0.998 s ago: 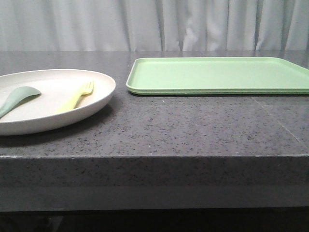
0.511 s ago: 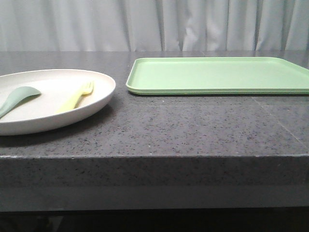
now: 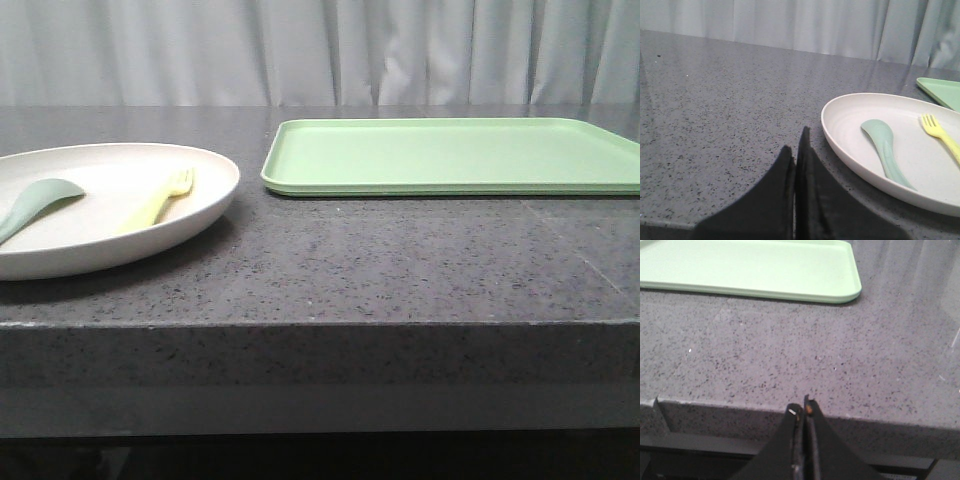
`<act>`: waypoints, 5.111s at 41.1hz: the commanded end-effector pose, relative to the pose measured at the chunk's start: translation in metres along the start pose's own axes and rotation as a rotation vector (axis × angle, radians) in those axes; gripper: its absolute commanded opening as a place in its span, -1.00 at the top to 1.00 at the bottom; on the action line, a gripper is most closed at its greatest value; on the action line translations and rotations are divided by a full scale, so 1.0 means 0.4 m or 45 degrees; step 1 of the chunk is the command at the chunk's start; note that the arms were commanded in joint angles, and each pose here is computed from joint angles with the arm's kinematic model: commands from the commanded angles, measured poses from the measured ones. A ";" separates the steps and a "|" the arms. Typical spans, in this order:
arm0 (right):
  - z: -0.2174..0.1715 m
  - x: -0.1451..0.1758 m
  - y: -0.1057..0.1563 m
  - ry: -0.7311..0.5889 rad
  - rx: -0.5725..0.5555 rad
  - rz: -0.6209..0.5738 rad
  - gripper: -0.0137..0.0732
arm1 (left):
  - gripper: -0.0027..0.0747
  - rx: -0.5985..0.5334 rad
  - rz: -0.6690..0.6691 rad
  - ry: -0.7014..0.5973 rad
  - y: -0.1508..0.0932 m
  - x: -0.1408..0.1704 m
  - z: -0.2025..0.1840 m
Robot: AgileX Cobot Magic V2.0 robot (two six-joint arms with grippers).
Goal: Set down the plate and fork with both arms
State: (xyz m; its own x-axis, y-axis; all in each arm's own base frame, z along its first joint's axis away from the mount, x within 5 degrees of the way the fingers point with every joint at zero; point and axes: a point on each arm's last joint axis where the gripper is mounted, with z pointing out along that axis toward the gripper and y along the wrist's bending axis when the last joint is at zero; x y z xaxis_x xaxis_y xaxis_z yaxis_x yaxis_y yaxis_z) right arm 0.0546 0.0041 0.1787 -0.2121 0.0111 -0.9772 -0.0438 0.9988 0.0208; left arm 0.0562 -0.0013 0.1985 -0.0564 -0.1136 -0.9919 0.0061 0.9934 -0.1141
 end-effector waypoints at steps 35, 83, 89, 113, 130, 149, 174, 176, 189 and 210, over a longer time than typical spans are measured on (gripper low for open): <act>-0.093 -0.262 0.008 -0.401 -0.018 0.052 0.84 | 0.98 0.015 0.037 -0.439 -0.026 -0.267 -0.024; 0.006 -0.434 0.011 -0.211 -0.047 0.145 -0.63 | -0.48 -0.009 0.021 -0.078 -0.037 -0.375 0.154; 0.006 -0.434 0.011 -0.211 -0.047 0.145 -0.63 | -0.48 -0.010 0.020 0.199 -0.045 -0.411 0.224; 0.006 -0.434 0.011 -0.211 -0.047 0.145 -0.63 | -0.26 -0.043 -0.002 1.288 -0.039 -0.300 0.542; 0.006 -0.433 0.011 -0.208 -0.048 0.146 -0.63 | -0.26 -0.045 -0.033 1.379 -0.034 -0.242 0.596; 0.006 -0.433 0.011 -0.208 -0.048 0.146 -0.63 | -0.25 -0.041 -0.054 1.410 -0.035 -0.225 0.606; 0.006 -0.433 0.011 -0.208 -0.048 0.146 -0.52 | 0.98 -0.037 -0.078 1.409 -0.036 -0.230 0.601; 0.006 -0.433 0.011 -0.208 -0.048 0.146 -0.52 | 0.98 -0.037 -0.115 1.394 -0.032 -0.238 0.597; 0.006 -0.433 0.011 -0.208 -0.048 0.146 -0.52 | 0.98 0.210 -0.372 1.169 -0.033 -0.339 0.574; 0.007 -0.427 0.012 -0.173 -0.054 0.145 -0.52 | 0.98 0.619 -0.273 1.054 -0.261 -0.477 0.687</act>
State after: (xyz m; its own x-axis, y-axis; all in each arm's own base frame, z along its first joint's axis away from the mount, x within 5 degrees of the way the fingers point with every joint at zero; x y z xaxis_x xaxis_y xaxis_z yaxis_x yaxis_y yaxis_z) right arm 0.0918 0.0088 0.3304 -0.1579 0.1266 -0.9793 -0.0757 0.9873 0.1399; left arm 0.3356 -0.0616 0.3552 -0.8294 -0.0347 -0.5575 0.2507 0.8688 -0.4270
